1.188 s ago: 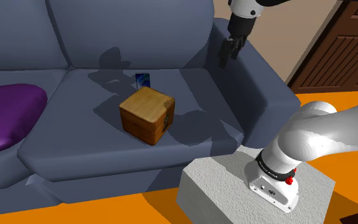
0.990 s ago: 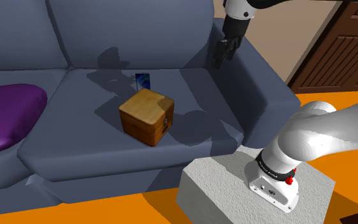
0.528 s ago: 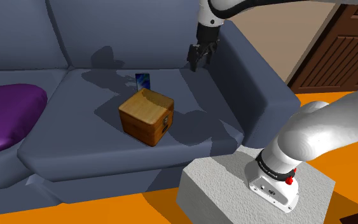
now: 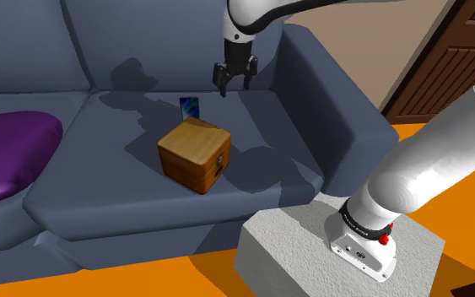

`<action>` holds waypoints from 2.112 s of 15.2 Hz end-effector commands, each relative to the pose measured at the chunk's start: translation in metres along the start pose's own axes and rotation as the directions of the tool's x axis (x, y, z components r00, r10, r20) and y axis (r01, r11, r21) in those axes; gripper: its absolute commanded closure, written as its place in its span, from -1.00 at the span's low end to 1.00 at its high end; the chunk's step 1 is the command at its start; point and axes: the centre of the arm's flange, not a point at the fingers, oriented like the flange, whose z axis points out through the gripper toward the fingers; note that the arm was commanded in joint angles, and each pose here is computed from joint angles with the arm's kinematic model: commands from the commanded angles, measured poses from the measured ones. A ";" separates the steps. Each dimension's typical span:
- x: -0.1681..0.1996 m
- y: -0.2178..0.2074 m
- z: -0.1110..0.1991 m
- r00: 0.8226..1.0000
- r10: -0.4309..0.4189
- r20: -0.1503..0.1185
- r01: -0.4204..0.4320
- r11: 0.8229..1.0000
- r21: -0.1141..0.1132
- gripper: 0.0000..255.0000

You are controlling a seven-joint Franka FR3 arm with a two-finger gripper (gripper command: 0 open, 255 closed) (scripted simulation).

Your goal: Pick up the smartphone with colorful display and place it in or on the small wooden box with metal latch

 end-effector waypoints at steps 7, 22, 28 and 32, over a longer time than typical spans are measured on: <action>0.088 -0.045 0.040 0.993 0.115 0.012 -0.115 0.993 0.006 -1.00; 0.177 -0.080 0.116 0.975 0.222 0.024 -0.223 0.975 0.010 -1.00; 0.177 -0.080 0.119 0.975 0.222 0.024 -0.223 0.975 0.010 -1.00; 0.177 -0.080 0.119 0.975 0.222 0.024 -0.223 0.975 0.010 1.00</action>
